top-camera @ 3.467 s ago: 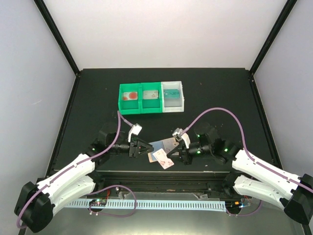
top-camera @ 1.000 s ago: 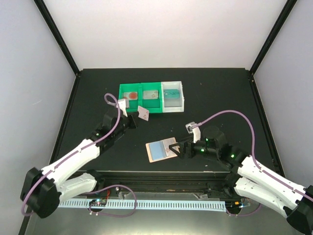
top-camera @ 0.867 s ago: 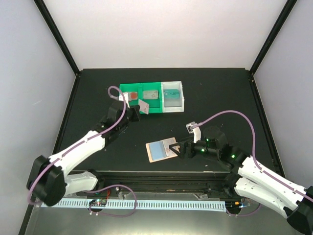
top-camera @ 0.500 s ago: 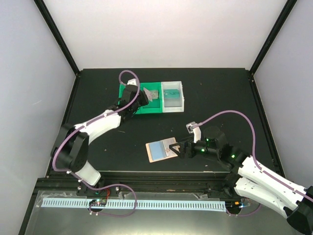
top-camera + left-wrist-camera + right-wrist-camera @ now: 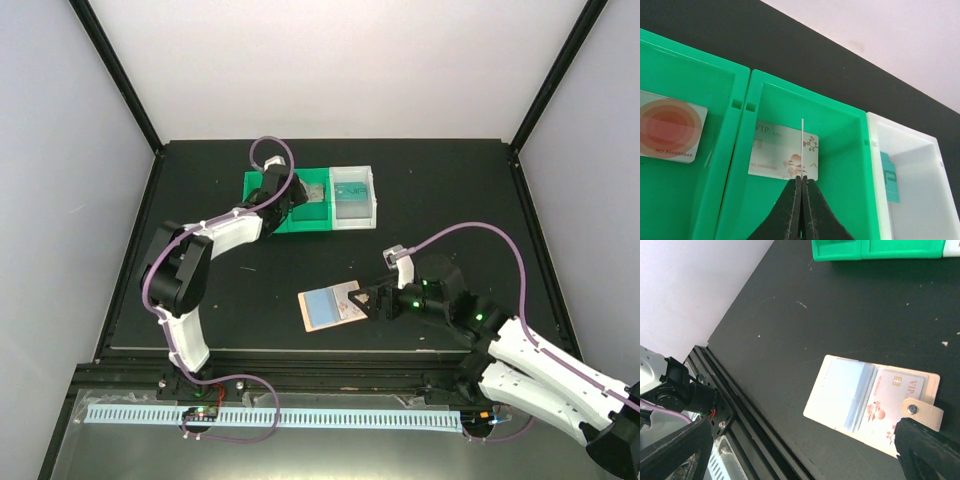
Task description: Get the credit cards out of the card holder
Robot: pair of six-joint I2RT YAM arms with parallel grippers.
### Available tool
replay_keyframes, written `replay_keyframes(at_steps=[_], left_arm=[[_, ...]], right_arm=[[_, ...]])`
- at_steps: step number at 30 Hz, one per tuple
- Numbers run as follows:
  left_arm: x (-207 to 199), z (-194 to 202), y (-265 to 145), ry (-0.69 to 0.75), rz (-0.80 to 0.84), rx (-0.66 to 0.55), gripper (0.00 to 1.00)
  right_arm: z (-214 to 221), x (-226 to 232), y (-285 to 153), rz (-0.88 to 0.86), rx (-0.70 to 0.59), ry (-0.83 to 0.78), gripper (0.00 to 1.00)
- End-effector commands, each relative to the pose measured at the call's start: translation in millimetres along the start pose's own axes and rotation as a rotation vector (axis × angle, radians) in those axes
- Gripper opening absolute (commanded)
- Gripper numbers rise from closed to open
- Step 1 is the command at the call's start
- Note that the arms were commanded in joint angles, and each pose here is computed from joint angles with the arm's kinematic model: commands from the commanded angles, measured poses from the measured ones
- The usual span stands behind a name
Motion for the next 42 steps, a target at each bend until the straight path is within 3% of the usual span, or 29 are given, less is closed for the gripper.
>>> replay_keyframes(at_steps=[1,13,25,33,42], left_arm=[[-6,-21,13,-0.029,0.008,-0.077,0.02],[-3,-11,46,-0.027,0.008,-0.028,0.02],[-6,-8,62,-0.003,0.031,0.026,0.09],[-6,-17,55,0.019,0.035,0.048,0.30],[-12,-37,12,0.074,0.107,0.120,0.64]], right_arm=[[-13,9,-8,0.024,-0.059,-0.042,1.00],[-16,9,-7,0.044,-0.068,-0.042,1.00],[-15,9,-12,0.052,-0.087,-0.035,1.00],[-15,9,-15,0.048,-0.098,-0.033,1.00],[-15,4,-18,0.098,-0.125,0.037,1.00]])
Point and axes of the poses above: each gripper's point midway between its finger pads, its own y axis out along the fingers, its own x axis along the line the jaws close on, z = x × y, the point moved 10 cm from there along -y, back along the fingers, and after that the axes turned 13 degrees about y, right-handed, at the moved point
